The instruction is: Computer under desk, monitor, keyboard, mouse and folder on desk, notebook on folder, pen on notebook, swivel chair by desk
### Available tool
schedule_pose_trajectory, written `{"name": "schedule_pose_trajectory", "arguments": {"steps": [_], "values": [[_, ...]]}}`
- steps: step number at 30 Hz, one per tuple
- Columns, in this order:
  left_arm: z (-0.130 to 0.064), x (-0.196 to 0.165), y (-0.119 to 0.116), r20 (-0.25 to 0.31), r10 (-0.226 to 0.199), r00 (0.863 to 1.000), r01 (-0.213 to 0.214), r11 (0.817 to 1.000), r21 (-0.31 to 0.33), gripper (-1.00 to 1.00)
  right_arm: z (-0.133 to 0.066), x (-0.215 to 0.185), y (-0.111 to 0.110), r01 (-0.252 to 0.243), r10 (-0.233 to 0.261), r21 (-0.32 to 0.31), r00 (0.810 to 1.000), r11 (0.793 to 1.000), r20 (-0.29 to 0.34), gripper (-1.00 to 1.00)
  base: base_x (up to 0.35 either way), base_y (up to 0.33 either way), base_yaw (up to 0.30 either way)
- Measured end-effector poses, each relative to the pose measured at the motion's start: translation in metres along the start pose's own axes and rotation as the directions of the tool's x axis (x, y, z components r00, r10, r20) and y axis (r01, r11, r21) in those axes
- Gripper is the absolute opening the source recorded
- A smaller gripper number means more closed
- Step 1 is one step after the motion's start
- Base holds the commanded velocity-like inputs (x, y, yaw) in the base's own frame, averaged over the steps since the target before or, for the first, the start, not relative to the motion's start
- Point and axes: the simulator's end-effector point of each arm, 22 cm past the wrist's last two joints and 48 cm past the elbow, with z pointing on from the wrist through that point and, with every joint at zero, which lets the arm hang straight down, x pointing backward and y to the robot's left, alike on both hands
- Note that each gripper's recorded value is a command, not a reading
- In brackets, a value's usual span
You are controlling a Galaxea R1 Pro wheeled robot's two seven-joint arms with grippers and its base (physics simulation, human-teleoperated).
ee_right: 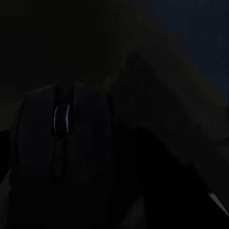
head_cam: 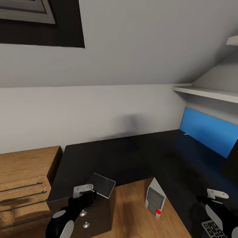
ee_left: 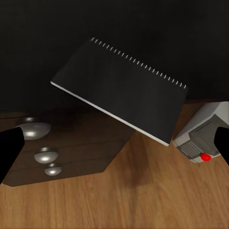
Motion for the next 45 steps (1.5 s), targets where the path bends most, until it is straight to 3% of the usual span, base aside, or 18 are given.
{"name": "schedule_pose_trajectory", "arguments": {"steps": [4, 5, 25, 33, 38, 39, 45], "values": [[0.000, 0.001, -0.004, -0.002, 0.005, 1.000, -0.005, 1.000, 0.008, 1.00, 0.000, 0.000, 0.000, 0.000, 0.000, 0.000, 1.000, 1.000, 0.000, -1.00, 0.000, 0.000, 0.000], [0.000, 0.002, -0.006, -0.003, 0.009, 1.000, -0.009, 1.000, 0.013, 1.00, 0.000, 0.000, 0.000, 0.000, 0.000, 0.000, 1.000, 1.000, 0.000, 1.00, 0.000, 0.000, 0.000], [-0.012, -0.007, -0.014, -0.007, 0.018, 1.000, -0.018, 1.000, 0.022, 1.00, -0.012, -0.013, -0.004, -0.008, 0.008, -0.004, 1.000, 1.000, 0.013, 1.00, 0.000, 0.000, 0.000], [-0.015, -0.006, -0.014, -0.018, 0.022, 1.000, -0.022, 1.000, 0.021, 1.00, -0.019, -0.043, 0.004, -0.029, 0.033, -0.031, 0.993, 0.999, 0.110, 1.00, 0.000, 0.000, 0.000], [-0.014, -0.002, -0.016, -0.026, 0.028, 0.999, -0.027, 0.999, 0.023, 1.00, -0.030, -0.062, 0.037, -0.048, 0.061, -0.089, 0.986, 0.995, 0.158, 1.00, 0.000, 0.000, 0.000], [-0.013, 0.002, -0.018, -0.034, 0.033, 0.999, -0.032, 0.999, 0.026, 1.00, -0.034, -0.068, 0.053, -0.055, 0.073, -0.113, 0.983, 0.992, 0.169, 1.00, 0.000, 0.000, 0.000], [-0.010, 0.013, -0.020, -0.057, 0.043, 0.997, -0.042, 0.999, 0.028, 1.00, -0.047, -0.074, 0.091, -0.069, 0.100, -0.169, 0.978, 0.983, 0.184, 1.00, 0.000, 0.000, 0.044]]}}
